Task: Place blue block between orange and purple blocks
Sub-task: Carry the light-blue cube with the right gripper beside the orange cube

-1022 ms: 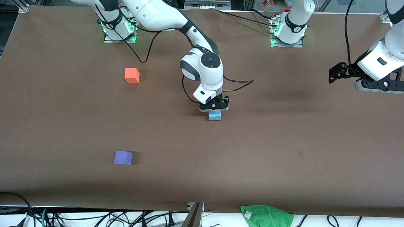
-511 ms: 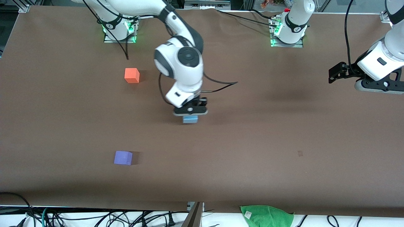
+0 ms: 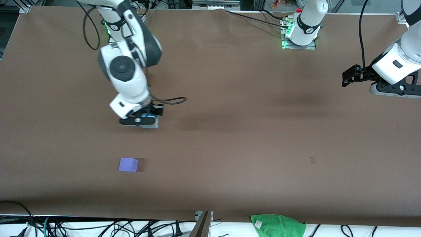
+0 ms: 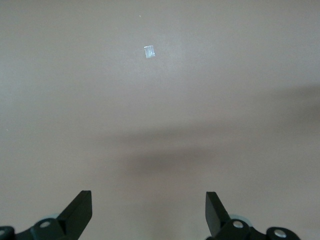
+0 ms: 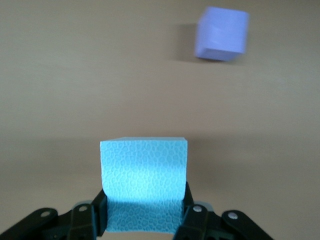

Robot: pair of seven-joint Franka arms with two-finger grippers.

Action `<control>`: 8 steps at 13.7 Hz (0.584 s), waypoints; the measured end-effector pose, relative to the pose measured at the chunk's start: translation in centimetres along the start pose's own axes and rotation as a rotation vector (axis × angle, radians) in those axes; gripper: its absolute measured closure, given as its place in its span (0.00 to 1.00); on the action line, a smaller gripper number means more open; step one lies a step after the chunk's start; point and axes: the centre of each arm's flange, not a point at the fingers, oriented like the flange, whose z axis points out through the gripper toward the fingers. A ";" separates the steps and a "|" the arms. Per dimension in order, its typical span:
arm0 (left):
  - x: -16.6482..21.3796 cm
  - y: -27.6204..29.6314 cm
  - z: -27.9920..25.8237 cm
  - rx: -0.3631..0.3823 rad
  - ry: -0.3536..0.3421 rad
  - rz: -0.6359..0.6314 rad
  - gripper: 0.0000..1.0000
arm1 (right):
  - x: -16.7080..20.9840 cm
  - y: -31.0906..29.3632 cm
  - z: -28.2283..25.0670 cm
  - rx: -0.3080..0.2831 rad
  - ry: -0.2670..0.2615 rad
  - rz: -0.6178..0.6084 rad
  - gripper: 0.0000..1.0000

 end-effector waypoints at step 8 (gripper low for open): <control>0.0 0.0 0.0 0.000 0.000 0.001 0.00 | -4.1 10.4 7.5 0.053 -0.023 0.058 0.45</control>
